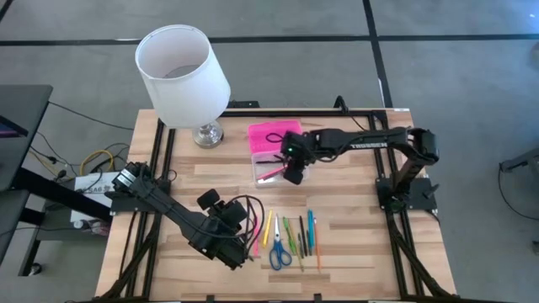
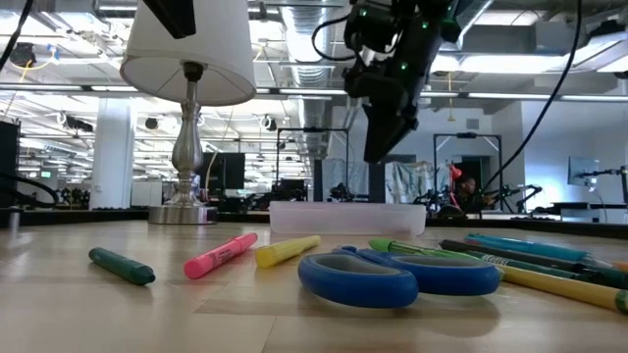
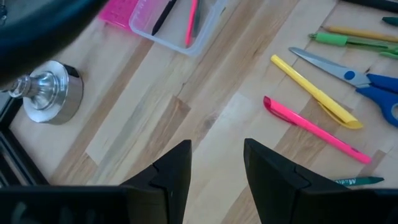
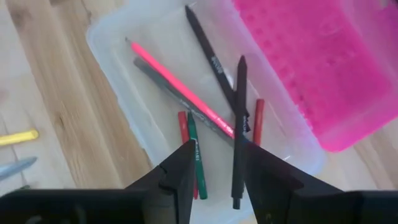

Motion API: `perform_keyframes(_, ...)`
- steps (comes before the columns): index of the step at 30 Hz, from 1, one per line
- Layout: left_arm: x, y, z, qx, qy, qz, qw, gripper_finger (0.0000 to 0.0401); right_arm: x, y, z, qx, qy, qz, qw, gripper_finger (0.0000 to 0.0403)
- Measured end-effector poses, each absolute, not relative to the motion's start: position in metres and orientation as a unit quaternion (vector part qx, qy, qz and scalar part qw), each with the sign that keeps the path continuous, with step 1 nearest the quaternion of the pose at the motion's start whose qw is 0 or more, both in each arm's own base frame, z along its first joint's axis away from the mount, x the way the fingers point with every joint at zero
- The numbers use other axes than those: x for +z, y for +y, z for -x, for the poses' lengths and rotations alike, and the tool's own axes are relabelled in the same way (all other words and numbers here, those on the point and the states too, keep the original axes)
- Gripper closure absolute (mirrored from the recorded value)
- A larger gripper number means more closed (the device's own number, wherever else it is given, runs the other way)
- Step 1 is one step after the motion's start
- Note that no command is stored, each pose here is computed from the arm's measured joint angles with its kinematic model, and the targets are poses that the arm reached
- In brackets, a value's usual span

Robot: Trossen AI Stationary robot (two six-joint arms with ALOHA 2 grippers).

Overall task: Pick & place school supplies into a supply box
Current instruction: Put the left green crayon into the pink supply box

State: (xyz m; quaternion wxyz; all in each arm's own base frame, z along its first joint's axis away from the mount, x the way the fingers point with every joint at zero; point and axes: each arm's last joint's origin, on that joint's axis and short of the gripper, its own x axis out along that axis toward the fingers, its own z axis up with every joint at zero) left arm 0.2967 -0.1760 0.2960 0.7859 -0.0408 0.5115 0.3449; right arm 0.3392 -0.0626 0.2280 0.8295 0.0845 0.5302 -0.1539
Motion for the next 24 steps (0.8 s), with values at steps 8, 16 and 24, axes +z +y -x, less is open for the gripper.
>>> perform_keyframes(8,0.296,-0.176,-0.297,0.345,0.511,0.041,0.786,0.0259,0.243,-0.061,-0.333,-0.164,0.507,-0.086,0.842,0.0283)
perform_keyframes(16,0.296,-0.176,-0.297,0.346,0.511,0.043,0.786,0.0259,0.245,-0.060,-0.333,-0.167,0.504,-0.090,0.843,0.0283)
perform_keyframes(24,0.296,-0.176,-0.297,0.347,0.510,0.043,0.786,0.0259,0.245,-0.060,-0.333,-0.166,0.504,-0.090,0.843,0.0283)
